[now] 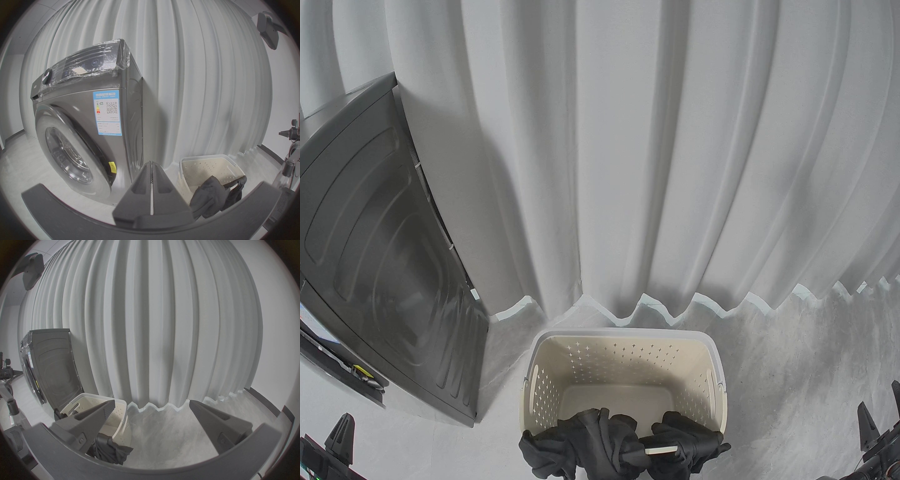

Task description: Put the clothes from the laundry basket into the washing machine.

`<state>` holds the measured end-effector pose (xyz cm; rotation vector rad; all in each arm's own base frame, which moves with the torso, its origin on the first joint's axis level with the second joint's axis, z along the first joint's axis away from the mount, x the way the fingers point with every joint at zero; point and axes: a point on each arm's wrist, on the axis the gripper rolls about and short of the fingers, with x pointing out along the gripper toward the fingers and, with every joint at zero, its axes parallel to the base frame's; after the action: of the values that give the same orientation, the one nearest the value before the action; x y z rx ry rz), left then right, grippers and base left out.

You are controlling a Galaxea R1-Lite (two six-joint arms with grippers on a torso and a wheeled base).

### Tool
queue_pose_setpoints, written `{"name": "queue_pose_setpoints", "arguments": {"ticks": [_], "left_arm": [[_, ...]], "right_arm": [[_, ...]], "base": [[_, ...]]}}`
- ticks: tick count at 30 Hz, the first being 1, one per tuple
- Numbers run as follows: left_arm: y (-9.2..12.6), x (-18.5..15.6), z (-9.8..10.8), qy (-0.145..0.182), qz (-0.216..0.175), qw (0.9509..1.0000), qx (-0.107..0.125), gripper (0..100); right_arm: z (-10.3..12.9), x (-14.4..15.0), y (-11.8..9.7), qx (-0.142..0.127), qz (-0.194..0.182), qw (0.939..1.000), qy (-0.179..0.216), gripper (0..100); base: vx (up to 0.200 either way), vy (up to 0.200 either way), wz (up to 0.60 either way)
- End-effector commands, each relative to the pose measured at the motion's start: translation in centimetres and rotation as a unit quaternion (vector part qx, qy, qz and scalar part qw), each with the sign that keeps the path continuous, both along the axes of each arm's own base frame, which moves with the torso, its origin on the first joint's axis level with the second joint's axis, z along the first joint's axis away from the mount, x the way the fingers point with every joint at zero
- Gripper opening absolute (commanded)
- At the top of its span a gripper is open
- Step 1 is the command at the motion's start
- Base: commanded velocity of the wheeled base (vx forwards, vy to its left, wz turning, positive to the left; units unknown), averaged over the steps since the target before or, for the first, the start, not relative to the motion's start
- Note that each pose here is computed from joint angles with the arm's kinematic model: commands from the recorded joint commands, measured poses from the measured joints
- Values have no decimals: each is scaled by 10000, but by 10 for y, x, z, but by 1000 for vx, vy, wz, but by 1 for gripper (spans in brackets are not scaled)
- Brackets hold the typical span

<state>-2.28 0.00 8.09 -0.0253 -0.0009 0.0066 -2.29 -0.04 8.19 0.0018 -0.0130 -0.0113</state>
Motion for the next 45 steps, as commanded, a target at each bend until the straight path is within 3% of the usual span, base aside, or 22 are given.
{"name": "queue_pose_setpoints", "arguments": {"ticks": [1, 21, 36, 45], "left_arm": [[0, 0, -5, -11, 5, 10000, -4, 0], [0, 0, -5, -11, 5, 10000, 4, 0], [0, 0, -5, -11, -2, 10000, 4, 0], [0, 0, -5, -11, -2, 10000, 4, 0]], "right_arm": [[-5, 0, 0, -1, 3, 10000, 4, 100], [-5, 0, 0, -1, 3, 10000, 4, 100], [-5, 0, 0, -1, 3, 10000, 4, 100], [-5, 0, 0, -1, 3, 10000, 4, 100]], "base": [[-200, 0, 0], [-200, 0, 0], [0, 0, 0], [0, 200, 0]]}}
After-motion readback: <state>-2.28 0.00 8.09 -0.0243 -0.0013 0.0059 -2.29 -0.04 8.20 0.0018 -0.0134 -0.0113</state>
